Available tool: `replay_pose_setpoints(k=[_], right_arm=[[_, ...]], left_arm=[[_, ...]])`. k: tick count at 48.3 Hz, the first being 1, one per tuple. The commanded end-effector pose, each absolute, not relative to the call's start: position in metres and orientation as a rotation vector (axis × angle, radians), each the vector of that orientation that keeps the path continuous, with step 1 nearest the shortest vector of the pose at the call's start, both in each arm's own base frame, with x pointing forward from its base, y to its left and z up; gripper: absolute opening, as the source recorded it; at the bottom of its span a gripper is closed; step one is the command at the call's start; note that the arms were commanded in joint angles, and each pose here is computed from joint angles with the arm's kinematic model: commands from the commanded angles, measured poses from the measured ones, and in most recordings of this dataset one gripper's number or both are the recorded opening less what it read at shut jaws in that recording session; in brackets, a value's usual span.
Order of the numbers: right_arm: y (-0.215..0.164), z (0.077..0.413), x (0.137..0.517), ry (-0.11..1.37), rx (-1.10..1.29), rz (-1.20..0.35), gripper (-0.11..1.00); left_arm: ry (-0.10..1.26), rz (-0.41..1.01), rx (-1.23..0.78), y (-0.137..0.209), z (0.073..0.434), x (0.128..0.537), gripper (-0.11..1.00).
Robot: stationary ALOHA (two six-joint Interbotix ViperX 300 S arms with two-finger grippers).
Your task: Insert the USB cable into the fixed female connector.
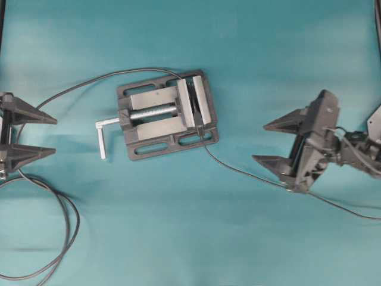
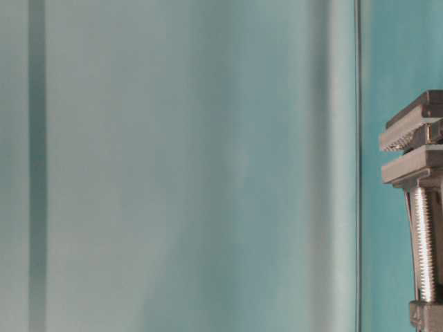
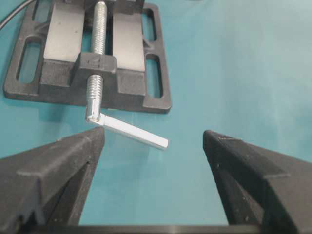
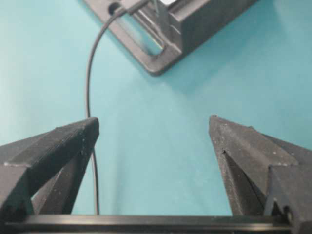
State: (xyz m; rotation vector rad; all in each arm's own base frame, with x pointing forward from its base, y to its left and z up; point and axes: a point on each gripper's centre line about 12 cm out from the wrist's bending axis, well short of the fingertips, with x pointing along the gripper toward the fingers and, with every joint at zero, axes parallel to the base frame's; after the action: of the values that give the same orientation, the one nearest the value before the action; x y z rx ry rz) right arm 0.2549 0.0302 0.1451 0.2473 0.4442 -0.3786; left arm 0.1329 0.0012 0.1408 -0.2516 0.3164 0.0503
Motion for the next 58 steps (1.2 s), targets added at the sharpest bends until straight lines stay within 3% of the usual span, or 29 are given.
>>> replay_pose_setpoints(k=[1, 21, 35, 47, 58], right_arm=[[0.030, 0.161, 0.249, 0.377, 0.230, -0.324, 0.92], [0.014, 0.184, 0.186, 0.170, 0.158, -0.150, 0.92], [-0.012, 0.198, 0.163, 0.007, 0.116, -0.221, 0.92], [-0.042, 0.205, 0.166, 0.064, 0.030, -0.384, 0.91], [-0.028, 0.196, 0.174, 0.248, 0.062, -0.225, 0.91]], left_arm=[[0.316, 0.053, -0.263, 0.001, 0.144, 0.135, 0.98], [0.314, 0.053, -0.263, 0.001, 0.145, 0.136, 0.98], [0.316, 0.053, -0.263, 0.001, 0.144, 0.135, 0.98], [0.314, 0.053, -0.261, 0.001, 0.145, 0.136, 0.98], [0.314, 0.053, -0.263, 0.001, 0.145, 0.136, 0.98]])
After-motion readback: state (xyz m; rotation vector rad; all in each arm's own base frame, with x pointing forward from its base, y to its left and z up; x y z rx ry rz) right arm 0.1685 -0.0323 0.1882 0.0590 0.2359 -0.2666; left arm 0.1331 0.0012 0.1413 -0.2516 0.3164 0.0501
